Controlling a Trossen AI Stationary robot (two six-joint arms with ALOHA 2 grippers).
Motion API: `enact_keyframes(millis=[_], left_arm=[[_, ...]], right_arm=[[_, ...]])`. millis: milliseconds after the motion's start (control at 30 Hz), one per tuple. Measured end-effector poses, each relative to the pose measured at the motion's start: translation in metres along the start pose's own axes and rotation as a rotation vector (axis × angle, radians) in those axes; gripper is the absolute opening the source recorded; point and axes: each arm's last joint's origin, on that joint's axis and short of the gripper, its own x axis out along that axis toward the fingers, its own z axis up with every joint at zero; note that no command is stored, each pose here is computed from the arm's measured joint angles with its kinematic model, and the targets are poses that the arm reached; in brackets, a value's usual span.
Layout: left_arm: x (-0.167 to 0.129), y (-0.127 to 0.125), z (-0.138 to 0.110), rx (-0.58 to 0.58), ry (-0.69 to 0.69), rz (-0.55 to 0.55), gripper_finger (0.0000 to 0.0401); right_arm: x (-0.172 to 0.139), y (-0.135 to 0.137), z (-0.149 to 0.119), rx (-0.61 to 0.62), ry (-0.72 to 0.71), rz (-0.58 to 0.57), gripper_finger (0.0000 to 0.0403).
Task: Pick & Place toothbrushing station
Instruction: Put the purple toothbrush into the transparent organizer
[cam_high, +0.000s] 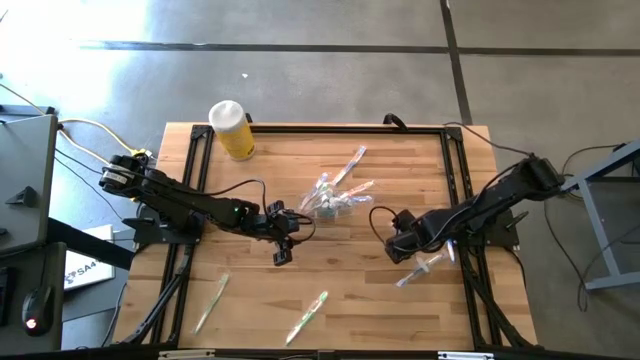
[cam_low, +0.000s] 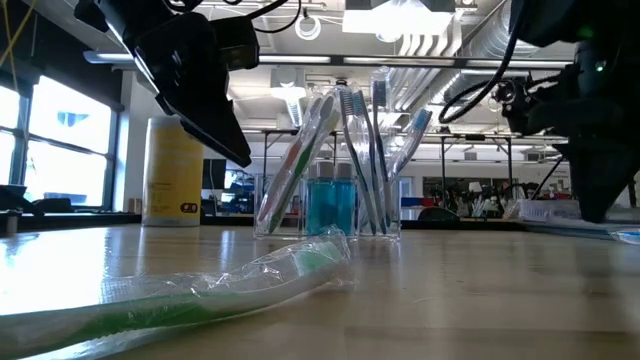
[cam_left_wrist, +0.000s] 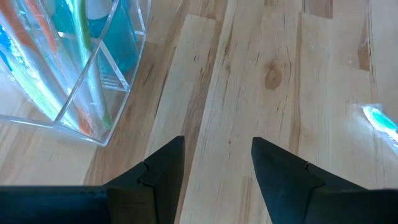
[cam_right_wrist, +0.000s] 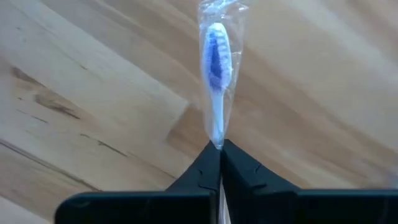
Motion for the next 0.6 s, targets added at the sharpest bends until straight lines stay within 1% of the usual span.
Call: enact_keyframes(millis=[167, 267, 367, 600], left_arm=[[0.000, 0.000, 0.001, -0.005, -0.008, -0.005, 0.0182], [0.000, -0.001, 0.001, -0.011, -0.007, -0.027, 0.0182], [0.000, -0.001, 0.001, -0.031, -0.007, -0.031, 0.0182], [0.000, -0.001, 0.002, -0.050, -0.011, -0.033, 0.0182]], right_arm=[[-0.024, 0.004, 0.002, -0.037, -0.049, -0.066, 0.0000], [-0.042, 0.006, 0.004, -0.063, -0.116, -0.114, 0.0000], [-0.062, 0.010, 0.004, -0.099, -0.188, -0.130, 0.0001], [-0.096, 0.021, -0.006, -0.242, -0.483, -0.103, 0.0001]])
